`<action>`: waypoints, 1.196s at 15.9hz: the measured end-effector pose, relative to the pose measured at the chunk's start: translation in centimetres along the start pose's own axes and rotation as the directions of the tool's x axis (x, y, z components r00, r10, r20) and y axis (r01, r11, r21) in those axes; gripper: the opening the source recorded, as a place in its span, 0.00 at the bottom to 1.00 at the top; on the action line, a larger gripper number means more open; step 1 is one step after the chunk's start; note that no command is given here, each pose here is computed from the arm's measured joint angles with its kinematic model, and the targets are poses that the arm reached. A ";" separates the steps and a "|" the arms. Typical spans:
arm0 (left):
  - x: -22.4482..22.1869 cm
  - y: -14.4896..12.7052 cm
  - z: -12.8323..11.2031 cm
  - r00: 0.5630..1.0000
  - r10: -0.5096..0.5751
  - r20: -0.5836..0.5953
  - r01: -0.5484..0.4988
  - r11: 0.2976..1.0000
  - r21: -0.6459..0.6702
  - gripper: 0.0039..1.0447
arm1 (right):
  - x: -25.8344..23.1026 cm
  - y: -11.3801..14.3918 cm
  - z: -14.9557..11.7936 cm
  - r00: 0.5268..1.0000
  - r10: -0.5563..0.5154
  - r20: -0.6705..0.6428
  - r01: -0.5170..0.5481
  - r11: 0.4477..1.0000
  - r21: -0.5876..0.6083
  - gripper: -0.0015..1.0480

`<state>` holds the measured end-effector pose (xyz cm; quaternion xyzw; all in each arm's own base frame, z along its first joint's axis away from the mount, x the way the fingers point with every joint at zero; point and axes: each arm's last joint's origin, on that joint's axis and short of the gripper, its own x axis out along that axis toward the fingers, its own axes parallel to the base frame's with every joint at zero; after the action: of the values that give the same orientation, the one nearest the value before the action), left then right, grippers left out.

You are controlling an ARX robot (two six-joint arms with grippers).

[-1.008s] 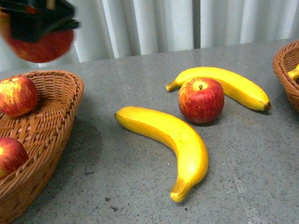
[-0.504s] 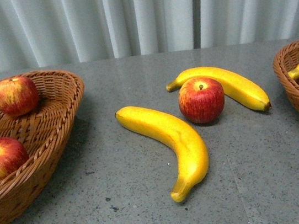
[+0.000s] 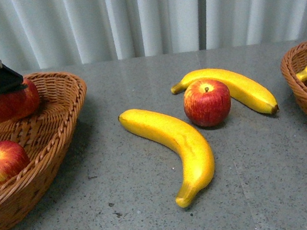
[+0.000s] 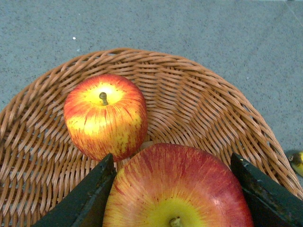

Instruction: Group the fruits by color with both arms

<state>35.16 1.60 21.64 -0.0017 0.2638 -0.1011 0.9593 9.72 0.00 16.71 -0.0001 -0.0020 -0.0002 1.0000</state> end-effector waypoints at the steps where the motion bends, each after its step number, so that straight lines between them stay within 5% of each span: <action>1: 0.1 -0.2 0.0 1.000 -0.016 -0.009 0.016 1.000 0.001 0.77 | 0.0 0.0 0.0 1.000 0.000 0.000 0.000 1.000 0.000 0.94; 3: 0.1 -1.0 0.4 1.000 -0.031 0.001 0.031 0.999 0.028 0.96 | 0.0 0.0 0.0 1.000 0.000 0.000 0.000 1.000 0.000 0.94; 6: -1.2 -2.9 1.6 0.997 -0.065 0.036 0.061 0.995 0.083 0.94 | 0.0 0.0 0.0 1.000 0.000 0.000 0.000 1.000 0.000 0.94; 8: -1.4 -10.5 6.8 0.967 -0.227 0.118 0.192 0.949 0.251 0.94 | 0.0 0.0 0.0 1.000 0.000 0.000 0.000 1.000 0.000 0.94; 10: 4.3 -19.5 2.8 0.903 -0.416 -0.103 0.423 0.825 0.375 0.94 | 0.0 0.0 0.0 1.000 0.000 0.000 0.000 1.000 0.000 0.94; 11: 5.4 -20.8 1.6 0.886 -0.441 -0.145 0.459 0.780 0.426 0.94 | 0.0 0.0 0.0 1.000 0.000 0.000 0.000 1.000 0.000 0.94; 19: 7.1 -21.2 1.0 0.881 -0.442 -0.170 0.465 0.742 0.483 0.94 | 0.0 0.0 0.0 1.000 0.000 0.000 0.000 1.000 0.000 0.94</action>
<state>37.54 -20.62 20.09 0.1901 0.2400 -0.3974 0.8650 9.72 0.00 16.71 -0.0001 -0.0020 -0.0002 1.0000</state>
